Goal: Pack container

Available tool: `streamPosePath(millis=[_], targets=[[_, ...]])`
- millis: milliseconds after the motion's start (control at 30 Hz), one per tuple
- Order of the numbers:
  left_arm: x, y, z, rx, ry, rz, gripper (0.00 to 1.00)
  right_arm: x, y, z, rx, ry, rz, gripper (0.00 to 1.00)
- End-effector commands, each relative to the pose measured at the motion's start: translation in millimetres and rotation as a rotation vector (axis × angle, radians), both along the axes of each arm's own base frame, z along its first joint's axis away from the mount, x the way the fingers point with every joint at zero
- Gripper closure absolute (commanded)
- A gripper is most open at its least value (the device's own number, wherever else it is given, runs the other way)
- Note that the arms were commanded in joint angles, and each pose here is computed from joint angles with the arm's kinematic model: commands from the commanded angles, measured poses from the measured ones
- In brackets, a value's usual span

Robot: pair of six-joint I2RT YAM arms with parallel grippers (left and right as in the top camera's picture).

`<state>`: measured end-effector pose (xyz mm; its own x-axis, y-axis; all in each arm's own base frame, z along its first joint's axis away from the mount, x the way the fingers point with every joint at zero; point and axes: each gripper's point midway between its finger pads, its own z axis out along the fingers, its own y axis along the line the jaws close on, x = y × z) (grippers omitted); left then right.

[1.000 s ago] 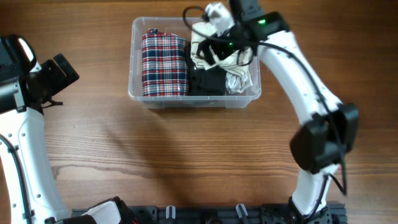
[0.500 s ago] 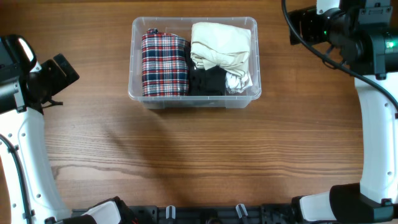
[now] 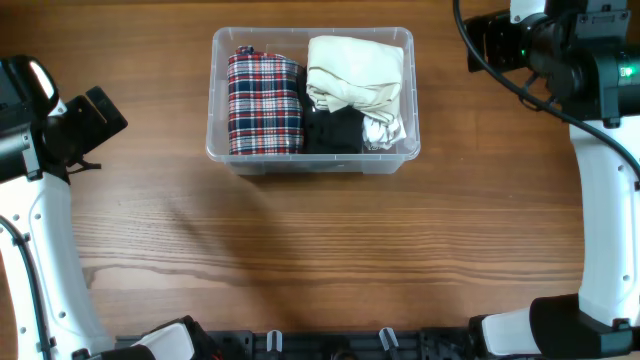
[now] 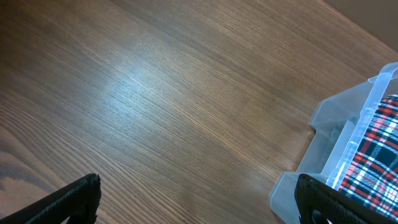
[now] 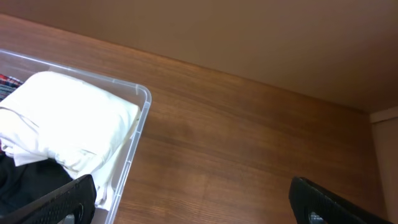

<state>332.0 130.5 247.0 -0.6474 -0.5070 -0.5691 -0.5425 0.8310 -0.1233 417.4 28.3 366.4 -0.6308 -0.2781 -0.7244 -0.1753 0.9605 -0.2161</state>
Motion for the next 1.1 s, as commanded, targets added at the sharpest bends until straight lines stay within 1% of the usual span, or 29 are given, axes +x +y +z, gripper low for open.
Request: streamPosePath(millis=[0, 67, 133, 233, 300, 367, 433, 500, 533, 600, 733, 867, 1000, 1067], targets=[[0, 1, -2, -0.013, -0.001, 0.008, 0.00, 2, -3, -5, -0.009, 0.011, -0.017, 0.00], [-1, 0, 3, -0.007, -0.015, 0.008, 0.00, 2, -3, -5, -0.009, 0.011, -0.017, 0.00], [-7, -6, 19, 0.010, -0.059, -0.002, 0.00, 2, -3, -5, -0.009, 0.011, -0.017, 0.00], [-14, -31, 47, 0.043, -0.137, -0.065, 0.00, 2, -3, -5, -0.009, 0.012, -0.016, 0.00], [-23, -53, 70, 0.088, -0.203, -0.117, 0.00, 2, -3, -5, -0.009, 0.012, -0.017, 0.00], [-33, -90, 95, 0.095, -0.297, -0.227, 0.00, 2, -3, -5, -0.010, 0.011, -0.016, 0.00], [-39, -135, 129, 0.092, -0.465, -0.368, 0.00, 1, -2, -5, -0.009, 0.012, -0.013, 0.00], [-50, -167, 156, 0.063, -0.609, -0.478, 0.00, 2, -2, -5, -0.009, 0.011, -0.014, 0.00], [-58, -178, 160, 0.038, -0.657, -0.526, 0.00, 2, -2, -5, -0.010, 0.011, -0.013, 0.00], [-67, -186, 155, 0.007, -0.731, -0.575, 0.00, 2, -2, -5, -0.009, 0.011, -0.014, 0.00], [-70, -182, 127, 0.009, -0.822, -0.574, 0.00, 1, -2, -5, -0.009, 0.011, -0.014, 0.00], [-80, -186, 96, 0.014, -0.984, -0.622, 0.00, 2, -2, -5, -0.009, 0.011, -0.014, 0.00], [-89, -177, 54, 0.041, -1.013, -0.588, 0.00, 2, -2, -5, -0.010, 0.011, -0.013, 0.00], [-91, -172, 43, 0.057, -1.033, -0.571, 0.00, 2, -2, -5, -0.010, 0.011, -0.013, 0.00]])
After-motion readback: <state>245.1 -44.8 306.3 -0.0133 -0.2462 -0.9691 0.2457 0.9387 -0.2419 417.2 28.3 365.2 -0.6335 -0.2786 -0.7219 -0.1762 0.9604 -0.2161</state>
